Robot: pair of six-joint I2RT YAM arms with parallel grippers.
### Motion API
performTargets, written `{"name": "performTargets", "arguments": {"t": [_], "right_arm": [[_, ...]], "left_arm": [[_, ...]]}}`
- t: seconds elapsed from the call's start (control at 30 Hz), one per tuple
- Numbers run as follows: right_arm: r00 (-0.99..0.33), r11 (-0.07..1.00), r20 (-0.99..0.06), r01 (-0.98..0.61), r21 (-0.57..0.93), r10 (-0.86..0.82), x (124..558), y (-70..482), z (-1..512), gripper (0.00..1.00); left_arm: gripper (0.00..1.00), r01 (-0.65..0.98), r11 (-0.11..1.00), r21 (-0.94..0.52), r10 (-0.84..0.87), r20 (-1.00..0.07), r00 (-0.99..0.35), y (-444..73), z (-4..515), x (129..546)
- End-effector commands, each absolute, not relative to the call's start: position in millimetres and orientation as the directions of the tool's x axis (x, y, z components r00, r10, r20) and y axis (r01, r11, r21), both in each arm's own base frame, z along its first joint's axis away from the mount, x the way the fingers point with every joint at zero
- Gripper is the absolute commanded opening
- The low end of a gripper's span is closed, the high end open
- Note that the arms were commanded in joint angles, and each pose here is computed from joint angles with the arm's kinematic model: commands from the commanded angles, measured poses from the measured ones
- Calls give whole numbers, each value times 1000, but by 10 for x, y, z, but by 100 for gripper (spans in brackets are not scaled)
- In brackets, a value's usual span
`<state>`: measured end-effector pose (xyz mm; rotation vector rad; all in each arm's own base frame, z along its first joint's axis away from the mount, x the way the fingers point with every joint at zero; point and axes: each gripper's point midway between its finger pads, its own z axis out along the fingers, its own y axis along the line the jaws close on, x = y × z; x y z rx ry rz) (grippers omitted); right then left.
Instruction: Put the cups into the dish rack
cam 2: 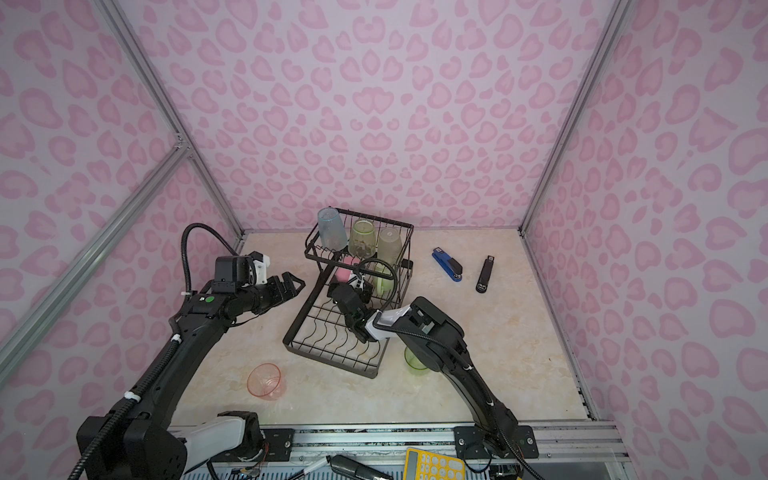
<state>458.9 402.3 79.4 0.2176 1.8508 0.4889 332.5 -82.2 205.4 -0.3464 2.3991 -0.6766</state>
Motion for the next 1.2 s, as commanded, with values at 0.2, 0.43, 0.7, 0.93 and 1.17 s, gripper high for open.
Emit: {"name": "performTargets", "arguments": {"t": [0.2,0.43,0.7,0.93,1.17], "right_arm": [[-351,832,-788,-41,553,506,4630,4024,727,94],[-349,785,-740,-17,619,575,4683,4054,752,93],[-371,781,-729,-15,624,575,4738,4041,656,77],[-387,772,-723,-41,634,573,4722,4083,670,70],[-377,768,-739,-103,633,558,4619,4122,789,63]], "left_arm": [[95,-61,826,-560,-400,-508,-763,-840,2118,3347],[95,-61,825,-561,-401,-507,-763,-842,2118,3344],[95,-61,825,-562,-401,-504,-765,-844,2107,3346],[95,-60,824,-563,-401,-505,-765,-849,2109,3347],[95,-64,825,-562,-401,-501,-767,-846,2095,3351]]}}
